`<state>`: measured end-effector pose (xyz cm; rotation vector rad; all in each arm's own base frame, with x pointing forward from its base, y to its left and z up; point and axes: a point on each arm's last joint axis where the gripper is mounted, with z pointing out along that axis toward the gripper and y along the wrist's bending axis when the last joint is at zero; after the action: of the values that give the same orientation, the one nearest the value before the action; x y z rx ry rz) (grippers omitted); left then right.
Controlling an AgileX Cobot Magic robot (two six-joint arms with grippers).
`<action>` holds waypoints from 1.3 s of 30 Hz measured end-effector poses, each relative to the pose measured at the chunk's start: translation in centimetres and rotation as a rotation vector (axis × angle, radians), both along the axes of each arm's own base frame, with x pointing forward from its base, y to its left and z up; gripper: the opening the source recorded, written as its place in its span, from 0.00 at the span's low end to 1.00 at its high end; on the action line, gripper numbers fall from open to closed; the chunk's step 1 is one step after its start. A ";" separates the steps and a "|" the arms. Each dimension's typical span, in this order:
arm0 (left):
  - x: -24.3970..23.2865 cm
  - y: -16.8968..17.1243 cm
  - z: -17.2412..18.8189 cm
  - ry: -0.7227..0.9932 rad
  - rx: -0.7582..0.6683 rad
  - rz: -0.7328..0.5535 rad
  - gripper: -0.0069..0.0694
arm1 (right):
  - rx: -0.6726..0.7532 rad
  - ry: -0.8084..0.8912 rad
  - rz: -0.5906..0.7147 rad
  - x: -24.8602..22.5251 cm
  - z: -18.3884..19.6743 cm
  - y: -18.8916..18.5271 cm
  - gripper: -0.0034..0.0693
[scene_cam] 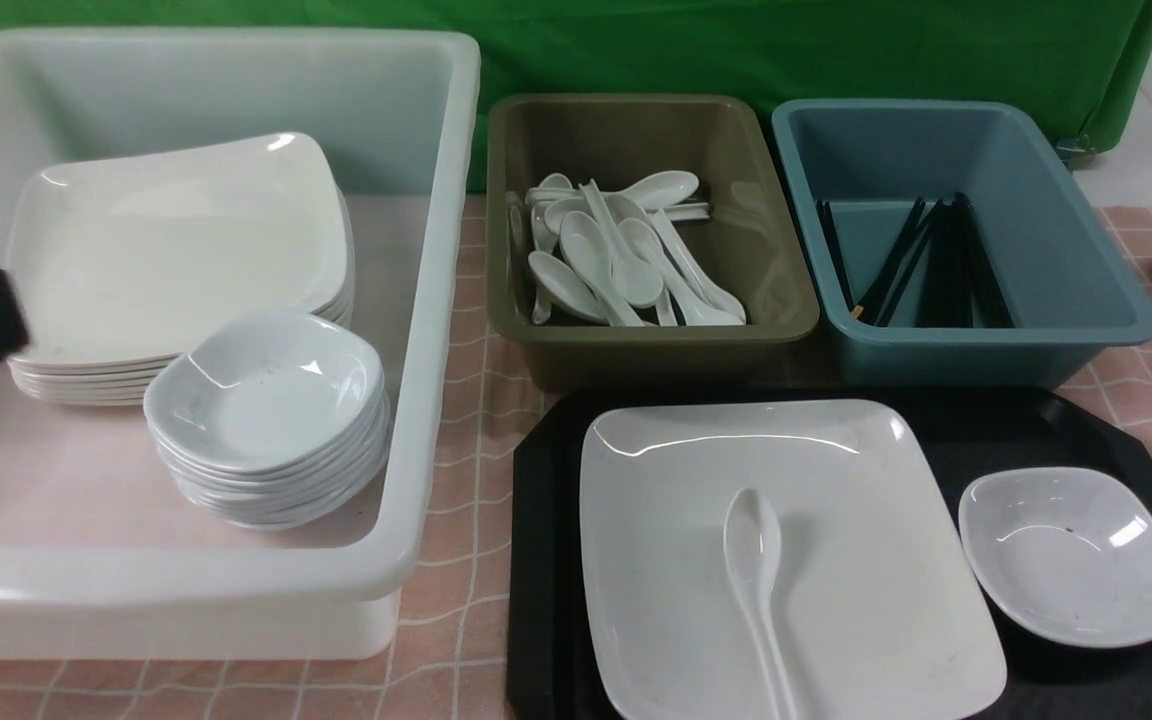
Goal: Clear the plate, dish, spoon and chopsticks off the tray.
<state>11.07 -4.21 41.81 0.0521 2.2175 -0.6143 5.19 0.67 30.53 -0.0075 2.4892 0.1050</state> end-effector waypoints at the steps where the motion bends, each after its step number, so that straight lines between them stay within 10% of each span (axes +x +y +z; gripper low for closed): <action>1: 1.8 -0.3 0.3 0.051 0.020 -0.045 0.10 | 0.000 -0.001 0.000 0.0 0.0 0.0 0.09; 8: 9.0 -8.3 -2.9 0.292 -0.134 -0.487 0.10 | 0.000 -0.003 0.000 0.0 0.0 0.0 0.10; 12: 9.6 -14.8 -7.1 0.448 0.039 -0.586 0.10 | 0.000 -0.002 0.000 0.0 0.0 0.0 0.10; 24: 12.0 -27.4 -17.1 0.673 0.380 -0.577 0.33 | -0.001 0.005 0.000 0.0 0.0 0.0 0.12; 32: 14.8 -29.2 -21.8 0.650 0.518 -0.443 0.64 | -0.001 0.005 0.000 0.0 0.0 0.0 0.14; 39: 16.0 -30.3 -24.5 0.610 0.487 -0.402 0.70 | -0.001 0.005 0.000 0.0 0.0 0.0 0.16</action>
<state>27.07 -34.46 17.28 0.6498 2.9414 -0.2996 5.16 0.67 30.50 -0.0075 2.4946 0.1044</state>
